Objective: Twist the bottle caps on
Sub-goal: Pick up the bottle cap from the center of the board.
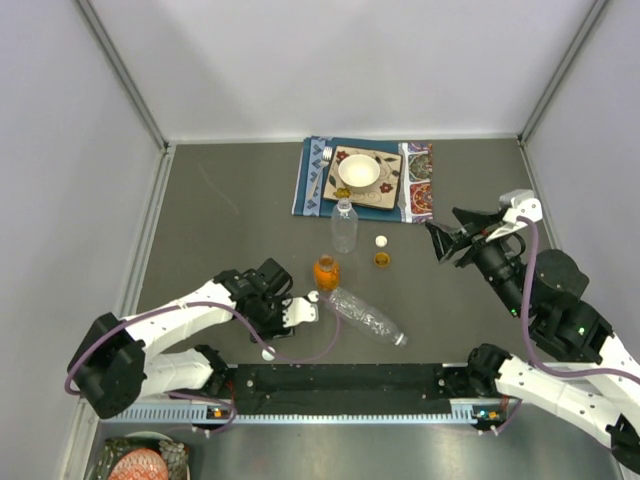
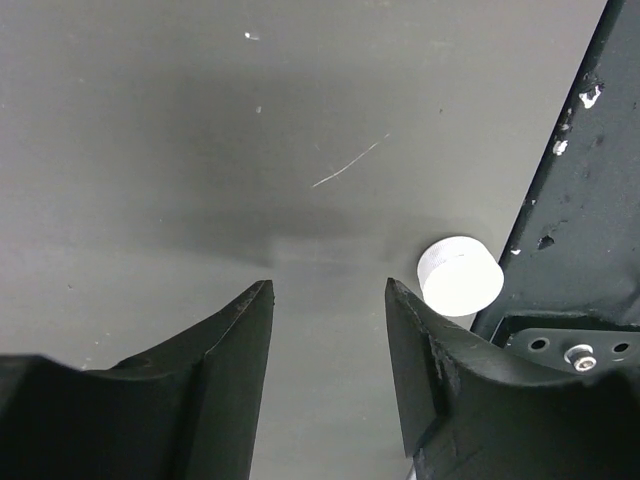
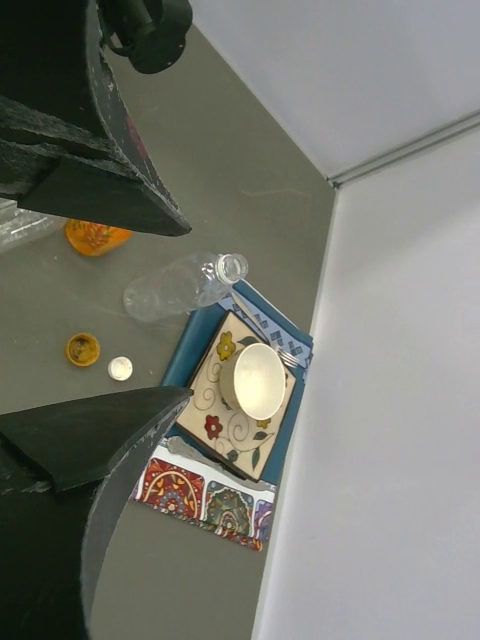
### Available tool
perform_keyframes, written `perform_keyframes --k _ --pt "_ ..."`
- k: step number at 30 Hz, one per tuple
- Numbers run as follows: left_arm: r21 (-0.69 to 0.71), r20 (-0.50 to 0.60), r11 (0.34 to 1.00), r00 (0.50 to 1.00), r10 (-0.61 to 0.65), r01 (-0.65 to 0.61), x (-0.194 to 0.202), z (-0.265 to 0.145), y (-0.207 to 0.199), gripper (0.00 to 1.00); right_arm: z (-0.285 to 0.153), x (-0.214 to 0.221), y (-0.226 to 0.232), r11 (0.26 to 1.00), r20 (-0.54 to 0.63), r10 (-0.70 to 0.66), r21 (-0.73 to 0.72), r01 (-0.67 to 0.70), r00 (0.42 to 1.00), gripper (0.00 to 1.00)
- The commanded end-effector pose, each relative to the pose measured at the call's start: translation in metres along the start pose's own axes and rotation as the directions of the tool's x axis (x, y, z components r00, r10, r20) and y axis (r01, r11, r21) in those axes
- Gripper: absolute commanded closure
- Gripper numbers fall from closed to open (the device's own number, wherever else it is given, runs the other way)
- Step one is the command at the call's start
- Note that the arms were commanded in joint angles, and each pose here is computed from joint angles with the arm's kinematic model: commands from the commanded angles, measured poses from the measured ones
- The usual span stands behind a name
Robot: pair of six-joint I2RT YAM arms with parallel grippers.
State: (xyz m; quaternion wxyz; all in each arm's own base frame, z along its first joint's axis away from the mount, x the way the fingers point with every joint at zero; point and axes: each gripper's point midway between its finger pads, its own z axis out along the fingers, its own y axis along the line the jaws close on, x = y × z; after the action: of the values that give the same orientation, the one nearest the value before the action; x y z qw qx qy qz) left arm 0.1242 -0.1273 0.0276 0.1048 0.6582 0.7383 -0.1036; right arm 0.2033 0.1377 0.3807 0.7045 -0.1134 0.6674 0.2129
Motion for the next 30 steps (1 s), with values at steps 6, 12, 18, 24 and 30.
perform_keyframes --k 6,12,18,24,30 --pt "0.005 0.055 0.998 0.997 0.055 -0.055 -0.012 0.001 0.002 0.49 0.002 -0.001 -0.003 1.0 0.005 0.011 0.024 -0.011 1.0 0.39" --pt "0.064 0.075 0.996 0.996 0.056 -0.061 -0.017 -0.009 -0.009 0.51 0.006 0.004 -0.001 1.0 -0.012 0.008 0.018 -0.008 1.0 0.39" --pt "0.128 0.111 0.99 0.993 0.041 -0.055 -0.025 -0.026 -0.024 0.49 0.007 0.007 0.002 1.0 -0.022 0.014 0.008 -0.014 1.0 0.39" --pt "0.143 0.101 0.987 0.993 0.052 -0.067 -0.021 -0.021 -0.03 0.48 0.007 0.007 0.003 1.0 -0.025 0.017 0.004 -0.017 1.0 0.39" --pt "0.129 0.067 0.988 0.995 0.077 -0.085 -0.013 -0.014 -0.029 0.46 0.006 0.006 0.002 1.0 -0.022 0.02 0.007 -0.02 1.0 0.39"
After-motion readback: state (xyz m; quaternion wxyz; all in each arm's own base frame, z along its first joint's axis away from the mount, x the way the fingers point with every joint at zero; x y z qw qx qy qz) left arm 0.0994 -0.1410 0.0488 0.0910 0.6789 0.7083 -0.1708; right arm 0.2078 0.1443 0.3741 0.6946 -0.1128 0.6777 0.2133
